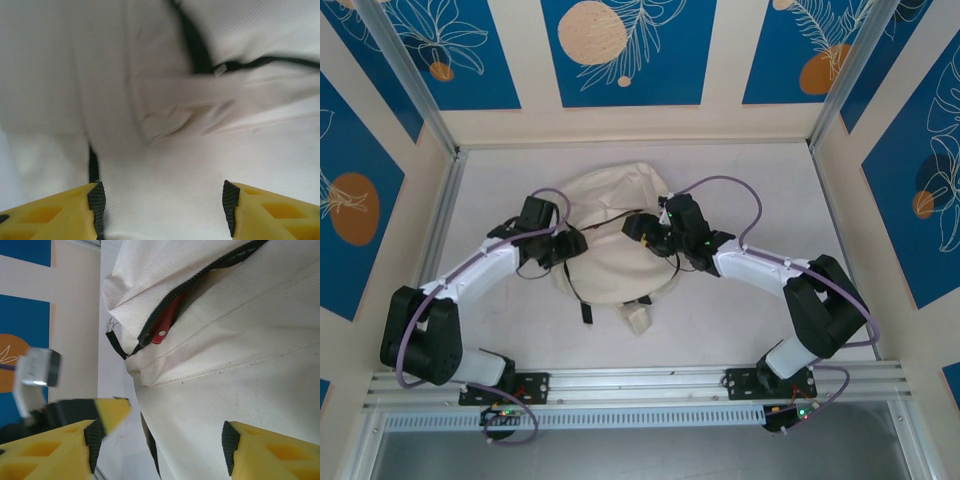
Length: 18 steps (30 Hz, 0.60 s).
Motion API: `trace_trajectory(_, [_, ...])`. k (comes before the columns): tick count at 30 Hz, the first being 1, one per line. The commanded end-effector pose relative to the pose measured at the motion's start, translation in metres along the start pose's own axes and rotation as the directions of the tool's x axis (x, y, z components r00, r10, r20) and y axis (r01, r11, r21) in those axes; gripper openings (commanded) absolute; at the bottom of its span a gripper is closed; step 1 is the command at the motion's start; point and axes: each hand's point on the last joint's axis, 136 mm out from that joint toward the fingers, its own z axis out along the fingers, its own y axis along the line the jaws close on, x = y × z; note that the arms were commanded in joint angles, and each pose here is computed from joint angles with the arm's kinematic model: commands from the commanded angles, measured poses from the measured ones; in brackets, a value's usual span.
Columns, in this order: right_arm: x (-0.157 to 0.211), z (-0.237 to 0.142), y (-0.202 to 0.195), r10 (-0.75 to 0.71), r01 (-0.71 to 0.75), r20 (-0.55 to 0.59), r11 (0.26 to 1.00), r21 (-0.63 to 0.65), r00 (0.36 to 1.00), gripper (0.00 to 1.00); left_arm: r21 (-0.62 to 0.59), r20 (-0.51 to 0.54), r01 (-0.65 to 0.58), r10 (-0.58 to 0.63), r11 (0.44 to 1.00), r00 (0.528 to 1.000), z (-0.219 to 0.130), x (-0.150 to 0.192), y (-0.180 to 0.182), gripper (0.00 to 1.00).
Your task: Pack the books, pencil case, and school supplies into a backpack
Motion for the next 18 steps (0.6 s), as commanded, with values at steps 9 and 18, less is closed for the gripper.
trace_trajectory(9, [-0.006, 0.044, 0.007, 0.097, -0.095, -0.047, 0.994, 0.044, 0.994, 0.68, 0.17, -0.05, 0.088, -0.081, 0.981, 0.996, 0.03, 0.026, -0.009, 0.28])
trace_trajectory(18, [-0.008, 0.085, 0.01, 0.098, -0.093, -0.034, 0.988, 0.124, 0.995, 0.64, 0.177, -0.103, 0.105, -0.088, 0.979, 0.991, 0.041, 0.054, -0.008, 0.12])
